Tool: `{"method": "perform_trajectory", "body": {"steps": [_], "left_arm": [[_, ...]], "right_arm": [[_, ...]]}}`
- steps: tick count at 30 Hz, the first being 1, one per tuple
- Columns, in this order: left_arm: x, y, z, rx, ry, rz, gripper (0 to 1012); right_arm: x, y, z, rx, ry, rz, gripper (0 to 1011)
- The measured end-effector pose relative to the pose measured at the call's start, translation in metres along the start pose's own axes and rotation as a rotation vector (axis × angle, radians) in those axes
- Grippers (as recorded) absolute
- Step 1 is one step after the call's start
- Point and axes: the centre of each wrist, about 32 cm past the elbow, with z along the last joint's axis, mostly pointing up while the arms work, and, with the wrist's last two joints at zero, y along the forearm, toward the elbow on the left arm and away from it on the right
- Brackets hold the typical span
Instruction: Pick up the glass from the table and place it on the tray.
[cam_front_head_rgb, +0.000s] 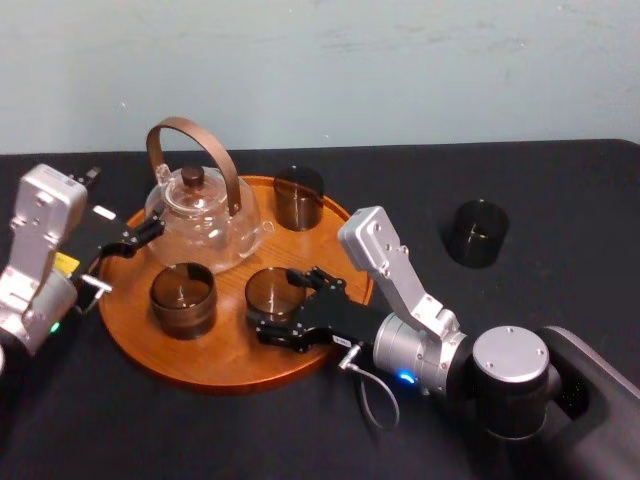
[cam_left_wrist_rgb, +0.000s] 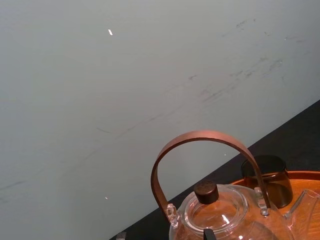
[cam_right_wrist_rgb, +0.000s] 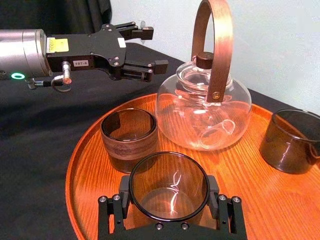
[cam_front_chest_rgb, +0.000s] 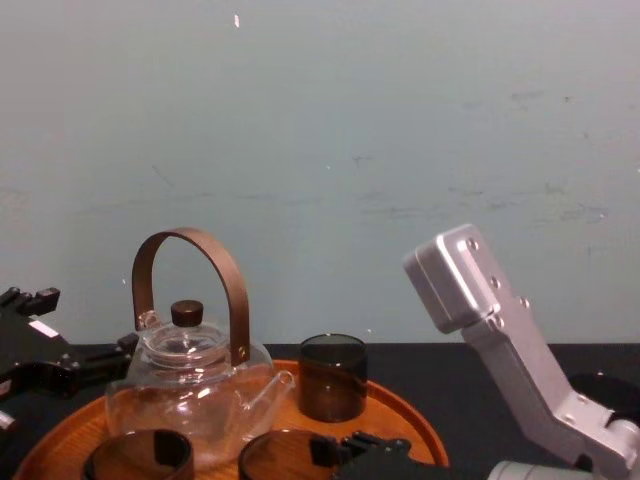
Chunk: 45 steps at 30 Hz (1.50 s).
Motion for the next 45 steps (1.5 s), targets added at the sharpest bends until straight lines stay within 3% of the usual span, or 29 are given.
{"method": "perform_trajectory", "body": {"steps": [10, 16, 27, 45], "left_arm": [[0.0, 0.0, 0.0, 0.0, 0.0, 0.0, 1001], [0.0, 0.0, 0.0, 0.0, 0.0, 0.0, 1001], [0.0, 0.0, 0.0, 0.0, 0.0, 0.0, 1001], [0.0, 0.0, 0.0, 0.0, 0.0, 0.0, 1001]], "right_arm": [[0.0, 0.0, 0.0, 0.002, 0.001, -0.001, 908], [0.0, 0.0, 0.0, 0.003, 0.001, -0.001, 1002], [0.0001, -0.001, 0.0, 0.008, 0.008, 0.002, 1002], [-0.002, -0.034, 0.019, 0.094, -0.036, -0.034, 1002]]}}
